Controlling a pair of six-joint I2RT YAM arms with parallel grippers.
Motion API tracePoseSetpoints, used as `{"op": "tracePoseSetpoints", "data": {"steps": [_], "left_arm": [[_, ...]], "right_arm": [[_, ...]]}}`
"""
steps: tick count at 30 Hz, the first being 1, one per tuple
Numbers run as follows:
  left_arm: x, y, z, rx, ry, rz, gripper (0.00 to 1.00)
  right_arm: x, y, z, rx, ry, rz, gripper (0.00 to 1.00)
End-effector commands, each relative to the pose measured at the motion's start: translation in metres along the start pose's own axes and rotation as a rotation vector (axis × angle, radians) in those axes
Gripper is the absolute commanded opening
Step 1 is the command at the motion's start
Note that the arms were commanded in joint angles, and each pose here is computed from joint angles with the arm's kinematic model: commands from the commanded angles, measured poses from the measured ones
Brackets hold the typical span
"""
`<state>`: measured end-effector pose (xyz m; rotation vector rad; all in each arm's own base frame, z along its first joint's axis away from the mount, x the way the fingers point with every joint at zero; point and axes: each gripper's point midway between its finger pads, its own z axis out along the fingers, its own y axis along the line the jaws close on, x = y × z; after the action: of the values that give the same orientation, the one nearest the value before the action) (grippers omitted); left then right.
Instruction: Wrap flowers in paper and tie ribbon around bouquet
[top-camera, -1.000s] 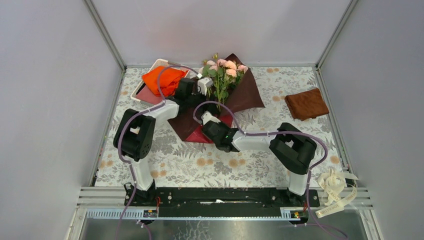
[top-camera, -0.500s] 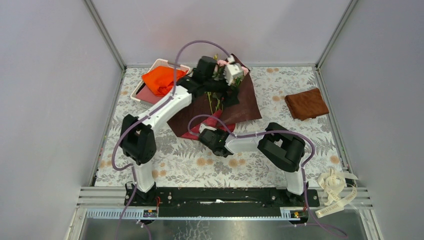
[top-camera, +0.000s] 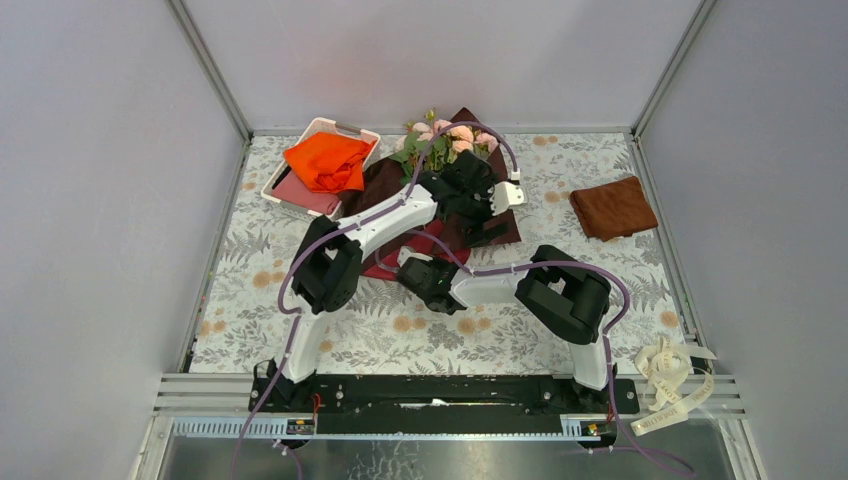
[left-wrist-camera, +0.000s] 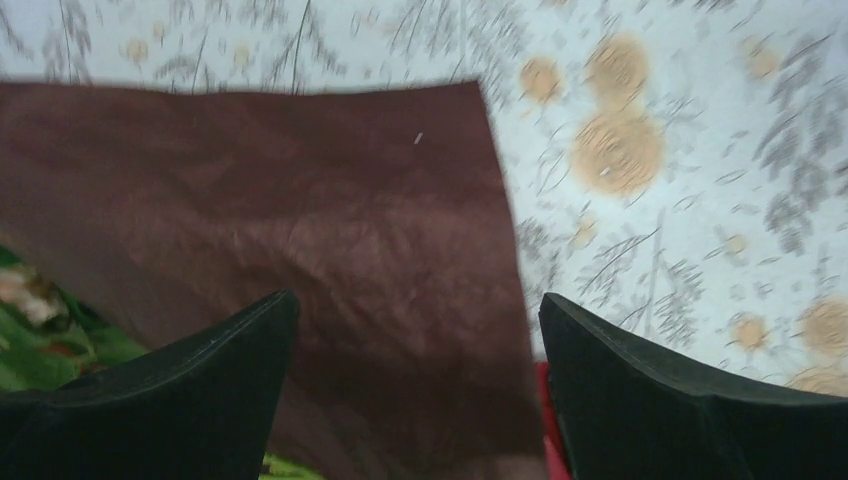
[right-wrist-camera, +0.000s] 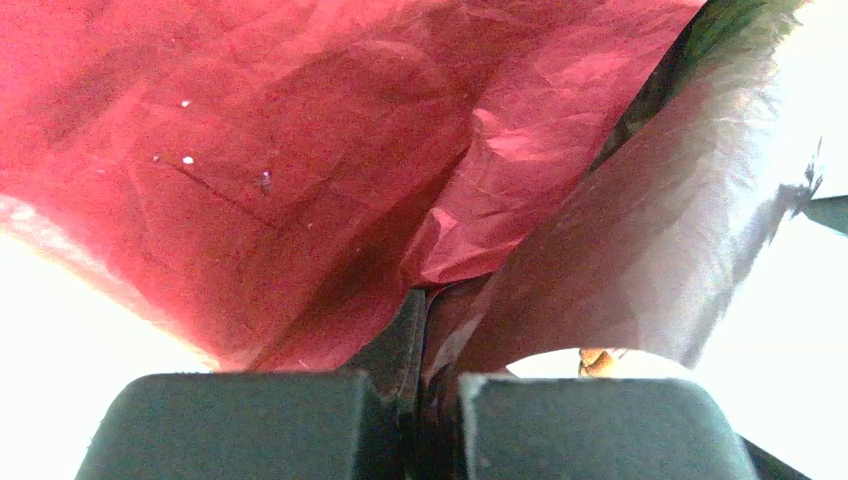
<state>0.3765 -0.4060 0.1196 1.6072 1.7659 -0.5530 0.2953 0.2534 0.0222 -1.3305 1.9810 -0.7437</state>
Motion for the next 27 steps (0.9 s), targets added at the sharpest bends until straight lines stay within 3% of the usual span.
{"op": "tracePoseSetpoints", "data": {"steps": [1,4,9,14,18,27], "left_arm": [[0.019,0.015,-0.008,-0.068,0.106,0.041,0.99],[0.035,0.003,-0.005,-0.049,0.160,0.092,0.99],[0.034,-0.019,-0.007,0.016,0.148,0.164,0.99],[0.039,-0.037,0.003,0.017,0.172,0.352,0.99],[0.055,-0.032,0.013,-0.039,0.241,0.466,0.99],[0.068,0.000,0.024,-0.223,0.314,0.504,0.99]], "right_arm": [[-0.010,-0.014,-0.012,0.035,-0.043,0.023,0.00],[-0.012,-0.014,-0.012,0.035,-0.052,0.033,0.00],[-0.015,-0.014,-0.013,0.032,-0.060,0.042,0.00],[-0.014,-0.016,-0.014,0.036,-0.057,0.043,0.00],[-0.014,-0.018,-0.016,0.035,-0.061,0.050,0.00],[-0.018,-0.019,-0.018,0.026,-0.078,0.068,0.00]]}}
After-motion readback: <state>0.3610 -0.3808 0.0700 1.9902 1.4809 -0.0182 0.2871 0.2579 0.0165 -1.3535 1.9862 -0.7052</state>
